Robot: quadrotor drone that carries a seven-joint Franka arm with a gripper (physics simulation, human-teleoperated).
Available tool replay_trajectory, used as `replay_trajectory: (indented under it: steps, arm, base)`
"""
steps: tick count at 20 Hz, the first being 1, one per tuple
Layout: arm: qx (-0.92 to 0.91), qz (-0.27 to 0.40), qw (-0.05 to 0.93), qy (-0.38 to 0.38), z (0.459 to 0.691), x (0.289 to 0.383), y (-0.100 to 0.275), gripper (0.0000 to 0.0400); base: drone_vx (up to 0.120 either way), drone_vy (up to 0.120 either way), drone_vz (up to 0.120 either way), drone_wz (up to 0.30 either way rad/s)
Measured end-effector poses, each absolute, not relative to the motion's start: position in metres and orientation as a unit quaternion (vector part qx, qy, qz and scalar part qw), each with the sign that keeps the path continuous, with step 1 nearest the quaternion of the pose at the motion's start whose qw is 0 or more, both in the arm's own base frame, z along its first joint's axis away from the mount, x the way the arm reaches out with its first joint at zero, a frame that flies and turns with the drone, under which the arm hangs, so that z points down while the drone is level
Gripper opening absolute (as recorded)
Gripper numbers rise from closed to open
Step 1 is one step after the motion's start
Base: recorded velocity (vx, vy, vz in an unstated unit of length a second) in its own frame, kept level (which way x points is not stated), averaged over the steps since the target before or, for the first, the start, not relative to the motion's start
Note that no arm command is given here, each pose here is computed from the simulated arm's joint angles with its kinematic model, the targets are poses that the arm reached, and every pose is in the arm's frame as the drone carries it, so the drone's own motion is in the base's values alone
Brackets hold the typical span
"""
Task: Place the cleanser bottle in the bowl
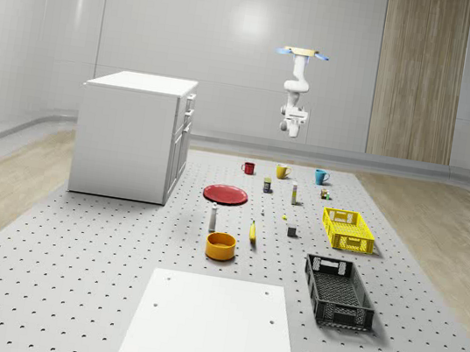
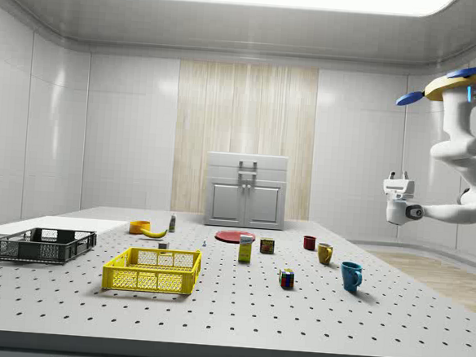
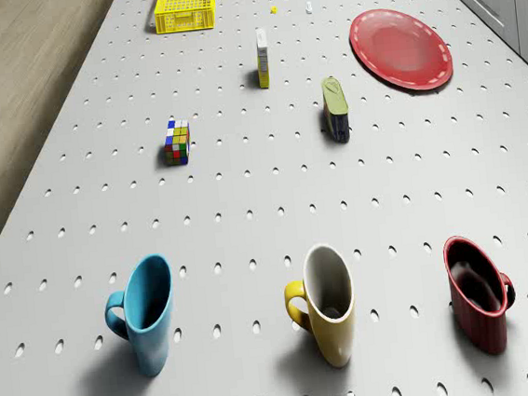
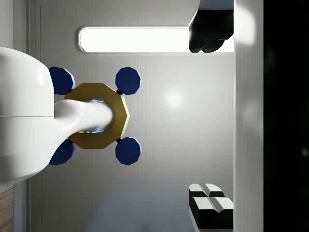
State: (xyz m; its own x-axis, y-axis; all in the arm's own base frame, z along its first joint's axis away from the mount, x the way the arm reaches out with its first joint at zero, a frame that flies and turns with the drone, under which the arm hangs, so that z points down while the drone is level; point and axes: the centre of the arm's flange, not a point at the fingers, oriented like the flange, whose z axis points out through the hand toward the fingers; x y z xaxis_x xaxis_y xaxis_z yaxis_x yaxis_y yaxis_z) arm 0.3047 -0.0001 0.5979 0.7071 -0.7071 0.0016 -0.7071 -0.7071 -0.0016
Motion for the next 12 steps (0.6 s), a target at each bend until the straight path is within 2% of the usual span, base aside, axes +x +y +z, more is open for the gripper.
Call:
replay_trajectory:
  steps: [4,5,12]
  arm:
    - [-0.924,-0.002,0.001,0.383,0.627,0.3011,0.0,0.04]
    - [-0.924,-0.003,0.001,0.383,0.634,0.3009,0.0,0.04]
    - [-0.924,-0.005,0.002,0.383,0.673,0.3032,0.0,0.04]
  base:
    - [0.0,0.0,0.0,0.0]
    - [0.04,-0.12,0.0,0.0]
    - [0.12,-0.12,0.0,0.0]
